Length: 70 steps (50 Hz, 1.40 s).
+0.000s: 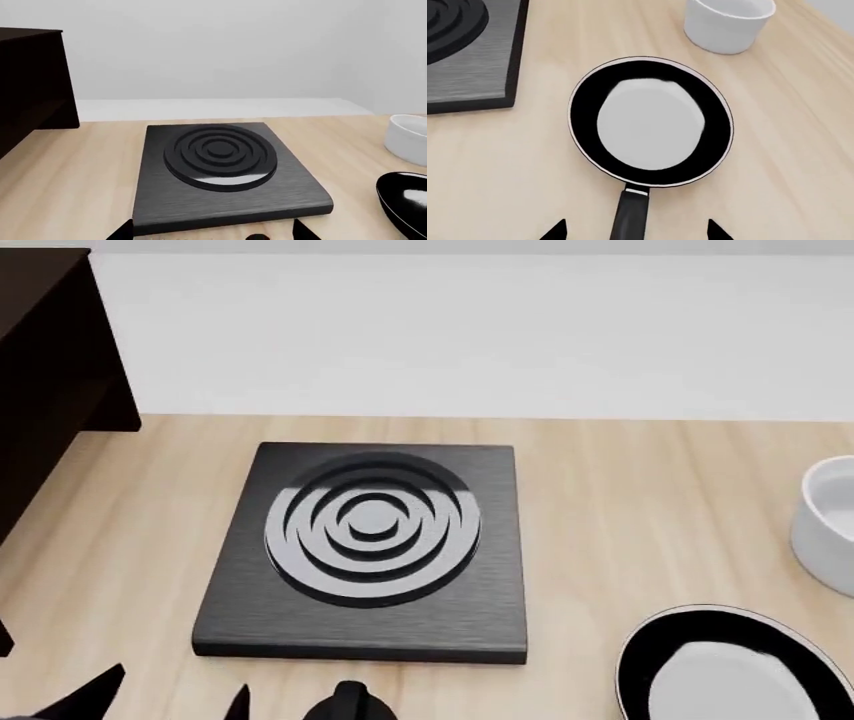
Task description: Put the frying pan on the cabinet shelf.
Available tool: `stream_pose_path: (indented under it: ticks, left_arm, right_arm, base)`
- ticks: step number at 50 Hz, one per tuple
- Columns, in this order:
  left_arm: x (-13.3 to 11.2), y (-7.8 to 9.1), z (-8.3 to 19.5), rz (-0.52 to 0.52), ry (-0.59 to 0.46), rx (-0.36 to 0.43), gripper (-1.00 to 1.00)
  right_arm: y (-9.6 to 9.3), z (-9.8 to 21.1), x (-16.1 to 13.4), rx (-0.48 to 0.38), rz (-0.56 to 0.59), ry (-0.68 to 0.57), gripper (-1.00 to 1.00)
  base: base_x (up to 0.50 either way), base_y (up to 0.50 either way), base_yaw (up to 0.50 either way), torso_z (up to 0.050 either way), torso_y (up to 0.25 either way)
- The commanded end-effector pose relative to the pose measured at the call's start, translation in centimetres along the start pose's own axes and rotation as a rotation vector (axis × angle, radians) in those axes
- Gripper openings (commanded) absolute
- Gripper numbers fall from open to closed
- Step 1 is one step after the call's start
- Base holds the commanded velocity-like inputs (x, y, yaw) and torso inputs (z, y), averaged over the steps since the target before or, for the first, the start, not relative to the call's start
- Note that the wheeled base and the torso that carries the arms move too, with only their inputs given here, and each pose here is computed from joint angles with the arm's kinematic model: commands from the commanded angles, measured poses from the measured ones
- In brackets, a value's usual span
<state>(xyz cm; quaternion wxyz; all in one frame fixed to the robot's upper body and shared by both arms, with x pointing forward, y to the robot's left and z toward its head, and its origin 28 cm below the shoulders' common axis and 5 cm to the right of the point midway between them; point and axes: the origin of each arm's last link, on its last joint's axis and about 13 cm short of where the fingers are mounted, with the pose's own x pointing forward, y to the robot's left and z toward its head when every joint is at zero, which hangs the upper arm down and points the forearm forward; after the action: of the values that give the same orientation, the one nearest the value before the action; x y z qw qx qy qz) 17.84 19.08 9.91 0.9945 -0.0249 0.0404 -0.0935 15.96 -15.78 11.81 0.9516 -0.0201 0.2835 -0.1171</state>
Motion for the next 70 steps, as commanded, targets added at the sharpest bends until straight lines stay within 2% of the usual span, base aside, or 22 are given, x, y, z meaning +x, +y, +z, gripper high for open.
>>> stream_pose_path:
  ticks: [1, 9, 16, 33, 49, 53, 54, 64, 70]
  left_arm:
    - [0.0, -0.1, -0.3, -0.006, 0.011, -0.007, 1.00]
    - [-0.1, -0.1, -0.2, -0.008, 0.009, -0.008, 1.00]
    - [0.0, -0.1, -0.2, -0.007, 0.010, -0.008, 1.00]
    - [0.1, -0.1, -0.5, -0.011, 0.015, -0.006, 1.00]
    - [0.0, -0.2, -0.5, -0.014, 0.020, -0.004, 1.00]
    - [0.1, -0.1, -0.7, -0.012, 0.020, -0.006, 1.00]
    - [0.1, -0.1, -0.6, -0.012, 0.020, -0.006, 1.00]
    - [0.1, -0.2, -0.5, -0.014, 0.019, -0.005, 1.00]
    - [0.0, -0.3, -0.5, -0.016, 0.019, -0.005, 1.00]
  right_arm:
    - [-0.2, -0.8, 1.5, 0.052, 0.007, 0.064, 1.00]
    - [0.2, -1.3, 2.4, 0.097, 0.028, 0.104, 1.00]
    - [0.4, -2.8, 3.5, 0.091, 0.033, 0.151, 1.00]
    - [0.6, -4.7, 4.1, 0.092, 0.067, 0.241, 1.00]
    - [0.4, -5.2, 4.3, 0.103, 0.044, 0.253, 1.00]
    - [0.4, -5.2, 4.2, 0.083, 0.049, 0.240, 1.00]
    - [0.4, -5.1, 4.2, 0.078, 0.048, 0.233, -1.00]
    - [0.7, -3.4, 3.2, 0.079, 0.059, 0.158, -1.00]
    - [0.7, -2.4, 2.4, 0.052, 0.050, 0.111, -1.00]
  base:
    - [0.00, 0.00, 0.00, 0.000, 0.000]
    - [0.00, 0.00, 0.00, 0.000, 0.000]
    - [0.00, 0.00, 0.00, 0.000, 0.000]
    - [0.00, 0.00, 0.00, 0.000, 0.000]
    - [0.00, 0.00, 0.00, 0.000, 0.000]
    - [0.00, 0.00, 0.00, 0.000, 0.000]
    - [0.00, 0.00, 0.00, 0.000, 0.000]
    - [0.00, 0.00, 0.00, 0.000, 0.000]
    - [0.00, 0.00, 0.00, 0.000, 0.002]
